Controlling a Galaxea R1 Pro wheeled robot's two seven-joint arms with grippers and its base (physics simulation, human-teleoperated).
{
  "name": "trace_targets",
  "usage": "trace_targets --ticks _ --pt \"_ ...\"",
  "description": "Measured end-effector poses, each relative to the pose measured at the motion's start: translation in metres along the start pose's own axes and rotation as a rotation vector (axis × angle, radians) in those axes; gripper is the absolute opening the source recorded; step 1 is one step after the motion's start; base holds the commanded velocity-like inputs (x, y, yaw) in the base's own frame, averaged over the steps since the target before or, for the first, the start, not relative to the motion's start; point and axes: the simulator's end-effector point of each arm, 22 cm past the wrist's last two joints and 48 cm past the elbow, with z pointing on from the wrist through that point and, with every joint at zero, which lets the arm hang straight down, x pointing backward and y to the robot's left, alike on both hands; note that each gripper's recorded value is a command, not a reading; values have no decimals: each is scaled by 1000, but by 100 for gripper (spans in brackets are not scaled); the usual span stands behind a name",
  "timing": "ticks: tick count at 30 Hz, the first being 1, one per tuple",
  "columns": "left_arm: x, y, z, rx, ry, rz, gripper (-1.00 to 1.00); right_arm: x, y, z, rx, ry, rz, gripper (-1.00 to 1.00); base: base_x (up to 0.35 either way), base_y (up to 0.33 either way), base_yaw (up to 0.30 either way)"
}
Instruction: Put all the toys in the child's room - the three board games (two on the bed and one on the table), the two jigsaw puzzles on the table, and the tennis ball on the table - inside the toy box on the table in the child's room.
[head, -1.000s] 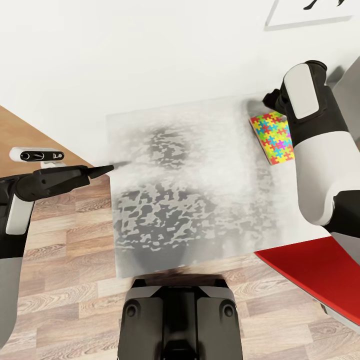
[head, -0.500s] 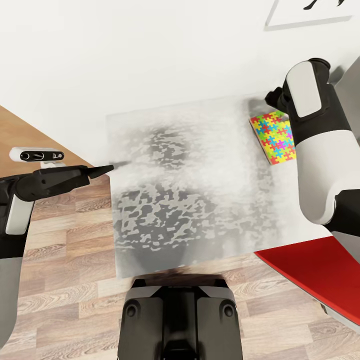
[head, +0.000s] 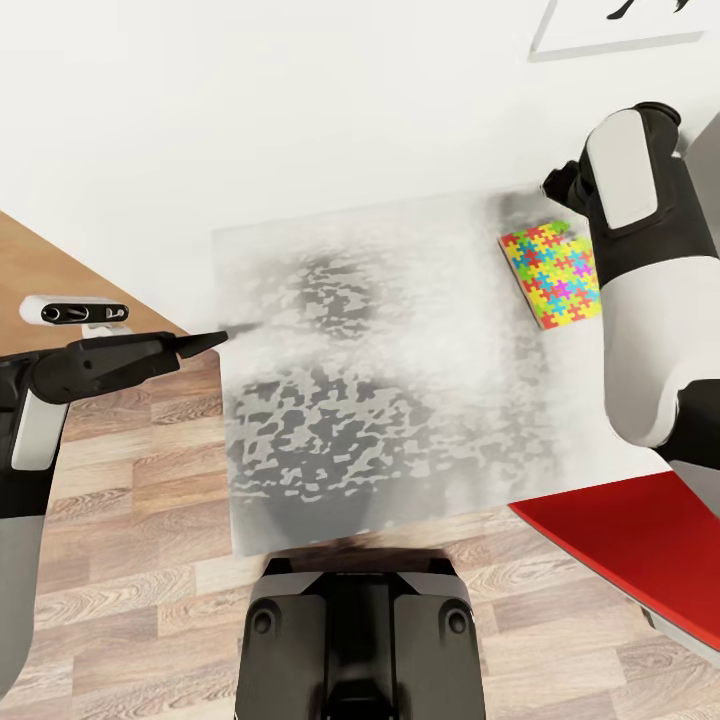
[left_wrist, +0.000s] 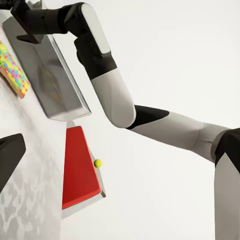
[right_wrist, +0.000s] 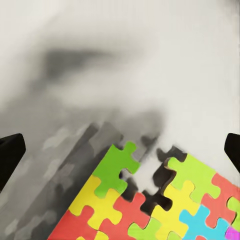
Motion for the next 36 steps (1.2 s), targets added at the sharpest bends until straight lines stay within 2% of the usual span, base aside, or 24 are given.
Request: trace_targets --ticks 11,23,36 --pt "0 0 0 -1 0 0 100 -28 -40 9 53 -42 25 100 0 0 0" --pt "0 0 0 -1 0 -1 100 -32 -47 10 63 -49 28 100 0 0 0" --pt "-1 0 -2 -3 -1 1 100 -25 -44 10 62 -43 17 100 0 33 0"
